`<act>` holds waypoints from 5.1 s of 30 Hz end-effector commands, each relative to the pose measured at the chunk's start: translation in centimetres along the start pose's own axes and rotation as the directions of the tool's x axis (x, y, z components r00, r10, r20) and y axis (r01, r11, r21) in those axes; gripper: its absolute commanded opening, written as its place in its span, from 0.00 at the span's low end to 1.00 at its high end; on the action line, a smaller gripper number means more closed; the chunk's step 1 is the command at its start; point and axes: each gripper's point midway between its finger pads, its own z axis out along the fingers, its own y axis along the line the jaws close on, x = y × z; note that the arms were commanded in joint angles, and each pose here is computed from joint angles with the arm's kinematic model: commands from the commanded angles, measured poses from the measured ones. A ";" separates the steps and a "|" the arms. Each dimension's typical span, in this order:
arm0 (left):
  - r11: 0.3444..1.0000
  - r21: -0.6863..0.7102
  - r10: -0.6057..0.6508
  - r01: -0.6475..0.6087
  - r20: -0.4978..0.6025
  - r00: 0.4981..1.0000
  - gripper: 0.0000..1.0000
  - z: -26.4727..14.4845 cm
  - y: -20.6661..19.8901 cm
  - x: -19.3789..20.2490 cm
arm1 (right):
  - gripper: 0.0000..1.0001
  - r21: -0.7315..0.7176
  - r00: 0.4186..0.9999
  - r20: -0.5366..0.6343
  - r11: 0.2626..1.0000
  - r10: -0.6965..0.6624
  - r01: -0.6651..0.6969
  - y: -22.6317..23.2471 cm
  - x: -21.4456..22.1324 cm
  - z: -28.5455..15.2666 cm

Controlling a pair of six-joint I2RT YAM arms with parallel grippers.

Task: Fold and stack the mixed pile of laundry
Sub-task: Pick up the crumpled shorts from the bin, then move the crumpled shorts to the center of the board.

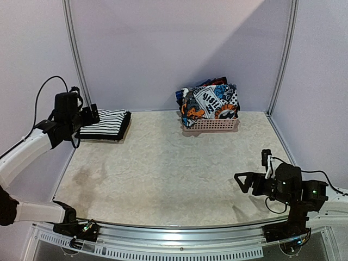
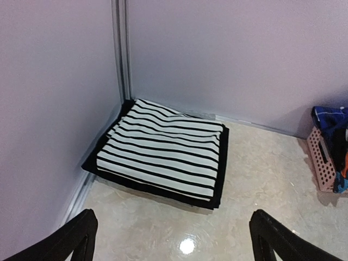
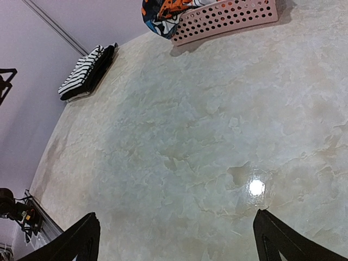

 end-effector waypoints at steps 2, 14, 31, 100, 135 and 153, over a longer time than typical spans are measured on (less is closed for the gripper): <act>0.970 0.221 -0.088 0.102 -0.070 0.994 1.00 -0.5 -3.2 3.6 | 0.99 0.005 0.999 0.050 1.000 0.007 -0.008 -0.6 -1.1 -1.3; 0.937 0.348 0.097 -0.028 -0.183 0.978 1.00 -6.3 -9.1 9.4 | 0.99 0.056 0.993 0.113 0.998 -0.038 0.032 0.0 -4.0 -2.4; 0.876 0.450 0.265 -0.171 -0.154 0.952 1.00 -11.0 -13.7 12.8 | 0.99 0.125 0.976 0.174 0.986 -0.134 0.113 5.0 -10.5 -2.4; 0.863 0.485 0.226 -0.139 -0.126 0.966 0.99 -10.9 -11.9 17.0 | 0.28 0.202 0.975 -0.134 0.968 0.178 -0.149 -4.7 -23.7 34.4; 0.865 0.480 0.232 -0.146 -0.123 0.965 0.99 -10.8 -11.8 17.2 | 0.00 -0.069 0.987 0.098 0.989 -0.126 0.133 14.0 -34.4 18.8; 0.854 0.501 0.228 -0.142 -0.115 0.967 0.99 -11.1 -12.3 17.1 | 0.00 -0.249 0.943 0.254 0.928 -0.214 0.278 26.2 -35.8 8.1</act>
